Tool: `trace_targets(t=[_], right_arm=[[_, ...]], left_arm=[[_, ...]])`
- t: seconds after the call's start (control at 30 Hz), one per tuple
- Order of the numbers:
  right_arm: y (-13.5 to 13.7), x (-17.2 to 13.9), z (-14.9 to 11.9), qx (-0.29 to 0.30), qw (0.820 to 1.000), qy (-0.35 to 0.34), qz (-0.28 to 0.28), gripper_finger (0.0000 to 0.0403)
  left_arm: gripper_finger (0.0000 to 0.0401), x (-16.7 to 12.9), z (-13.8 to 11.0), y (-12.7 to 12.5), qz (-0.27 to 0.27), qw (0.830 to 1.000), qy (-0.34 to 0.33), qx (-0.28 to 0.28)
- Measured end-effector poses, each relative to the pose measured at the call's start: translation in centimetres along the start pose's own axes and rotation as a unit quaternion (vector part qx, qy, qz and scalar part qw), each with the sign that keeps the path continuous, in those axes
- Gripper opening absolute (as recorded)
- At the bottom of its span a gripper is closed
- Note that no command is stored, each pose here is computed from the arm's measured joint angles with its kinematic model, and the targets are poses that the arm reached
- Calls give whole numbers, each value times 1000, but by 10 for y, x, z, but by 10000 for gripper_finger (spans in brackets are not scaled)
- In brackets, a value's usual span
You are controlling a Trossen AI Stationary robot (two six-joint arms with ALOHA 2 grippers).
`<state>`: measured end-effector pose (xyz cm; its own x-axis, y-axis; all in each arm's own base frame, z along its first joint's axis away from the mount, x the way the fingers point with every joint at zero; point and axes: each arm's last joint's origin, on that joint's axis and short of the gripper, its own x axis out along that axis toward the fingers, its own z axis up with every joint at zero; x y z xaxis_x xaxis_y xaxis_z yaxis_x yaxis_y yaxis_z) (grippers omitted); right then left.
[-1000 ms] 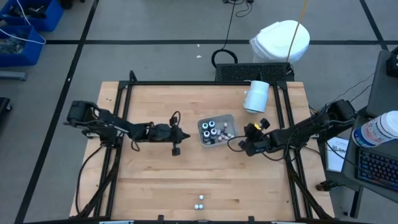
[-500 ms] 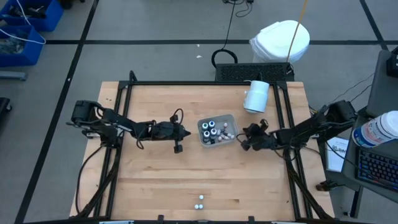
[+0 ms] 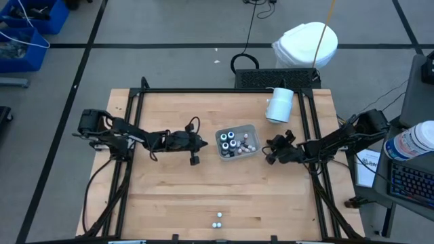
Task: Pick & Place food coloring
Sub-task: Adjust the gray bin
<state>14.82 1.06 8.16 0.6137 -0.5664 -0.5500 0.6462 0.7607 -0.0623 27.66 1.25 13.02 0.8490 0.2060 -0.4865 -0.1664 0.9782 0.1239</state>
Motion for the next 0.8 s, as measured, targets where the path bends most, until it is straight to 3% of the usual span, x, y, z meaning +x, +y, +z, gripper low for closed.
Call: trace_targets(t=[0.2, 0.8], right_arm=[[7, -1, 9, -8, 998, -24, 53, 0], [15, -3, 21, 7, 992, -66, 111, 0]], left_arm=[[9, 0, 0, 0, -1, 1000, 1, -6], [9, 0, 2, 0, 0, 1000, -9, -12]])
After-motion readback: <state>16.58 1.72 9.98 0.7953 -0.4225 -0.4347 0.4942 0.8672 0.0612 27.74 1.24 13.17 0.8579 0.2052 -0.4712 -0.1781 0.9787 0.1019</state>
